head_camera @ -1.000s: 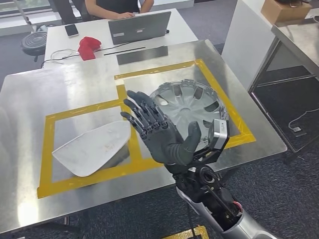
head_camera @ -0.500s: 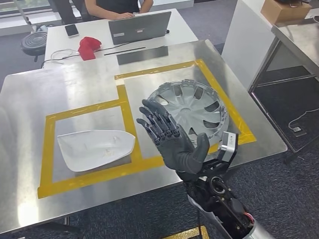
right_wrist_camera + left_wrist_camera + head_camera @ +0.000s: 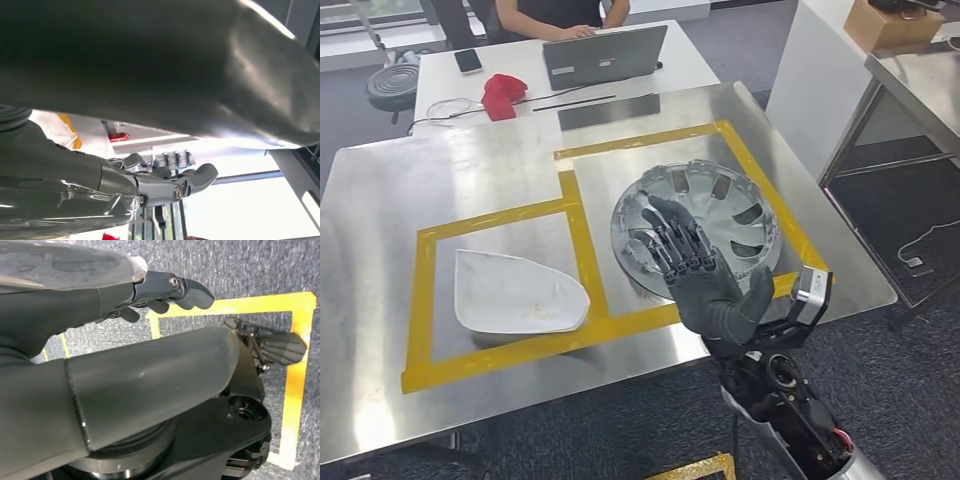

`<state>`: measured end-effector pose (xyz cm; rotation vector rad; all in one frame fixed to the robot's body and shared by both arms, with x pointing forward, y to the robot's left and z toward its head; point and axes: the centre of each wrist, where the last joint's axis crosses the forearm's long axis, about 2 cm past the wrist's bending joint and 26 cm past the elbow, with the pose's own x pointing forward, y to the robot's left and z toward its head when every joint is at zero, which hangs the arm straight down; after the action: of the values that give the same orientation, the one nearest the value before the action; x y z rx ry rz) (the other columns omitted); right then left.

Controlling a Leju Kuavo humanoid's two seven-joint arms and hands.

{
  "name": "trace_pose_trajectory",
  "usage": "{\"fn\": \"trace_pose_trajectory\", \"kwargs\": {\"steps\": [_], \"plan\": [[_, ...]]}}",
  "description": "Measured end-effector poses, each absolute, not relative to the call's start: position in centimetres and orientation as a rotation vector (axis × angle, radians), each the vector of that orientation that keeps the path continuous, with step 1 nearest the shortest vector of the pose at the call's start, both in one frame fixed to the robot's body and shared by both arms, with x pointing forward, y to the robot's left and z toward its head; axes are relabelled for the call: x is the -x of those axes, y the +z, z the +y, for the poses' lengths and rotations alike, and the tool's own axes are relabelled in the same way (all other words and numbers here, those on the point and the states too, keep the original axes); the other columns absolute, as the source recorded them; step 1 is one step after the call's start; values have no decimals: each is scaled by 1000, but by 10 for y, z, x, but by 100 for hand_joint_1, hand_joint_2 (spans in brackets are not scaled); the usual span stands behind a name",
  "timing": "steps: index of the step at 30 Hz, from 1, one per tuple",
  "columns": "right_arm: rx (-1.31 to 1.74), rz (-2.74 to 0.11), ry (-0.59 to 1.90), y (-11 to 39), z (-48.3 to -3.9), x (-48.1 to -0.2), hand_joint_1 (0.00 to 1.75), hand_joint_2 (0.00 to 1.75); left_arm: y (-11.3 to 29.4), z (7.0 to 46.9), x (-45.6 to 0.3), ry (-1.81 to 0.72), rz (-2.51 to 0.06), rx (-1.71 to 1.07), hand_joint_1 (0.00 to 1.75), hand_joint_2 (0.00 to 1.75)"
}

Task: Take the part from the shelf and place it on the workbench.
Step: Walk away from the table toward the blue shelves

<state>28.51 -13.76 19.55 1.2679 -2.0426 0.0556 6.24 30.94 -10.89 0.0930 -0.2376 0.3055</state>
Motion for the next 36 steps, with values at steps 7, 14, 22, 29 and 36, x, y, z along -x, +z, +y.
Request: {"fn": "trace_pose_trajectory", "kwargs": {"steps": [7, 14, 22, 29, 36], "plan": [[-1241, -2062, 50, 193, -148, -286, 0, 0, -109, 310, -62, 304, -237, -92, 0, 0], [-1233, -2069, 43, 191, -152, -285, 0, 0, -109, 309, -63, 301, -239, -90, 0, 0], [-1253, -2091, 58, 195, -155, -285, 0, 0, -108, 311, -69, 302, -247, -90, 0, 0], [-1224, -2105, 54, 193, -165, -287, 0, 0, -108, 308, -68, 302, -242, -86, 0, 0], [-1192, -2138, 33, 196, -175, -287, 0, 0, -108, 307, -66, 303, -238, -84, 0, 0]]}}
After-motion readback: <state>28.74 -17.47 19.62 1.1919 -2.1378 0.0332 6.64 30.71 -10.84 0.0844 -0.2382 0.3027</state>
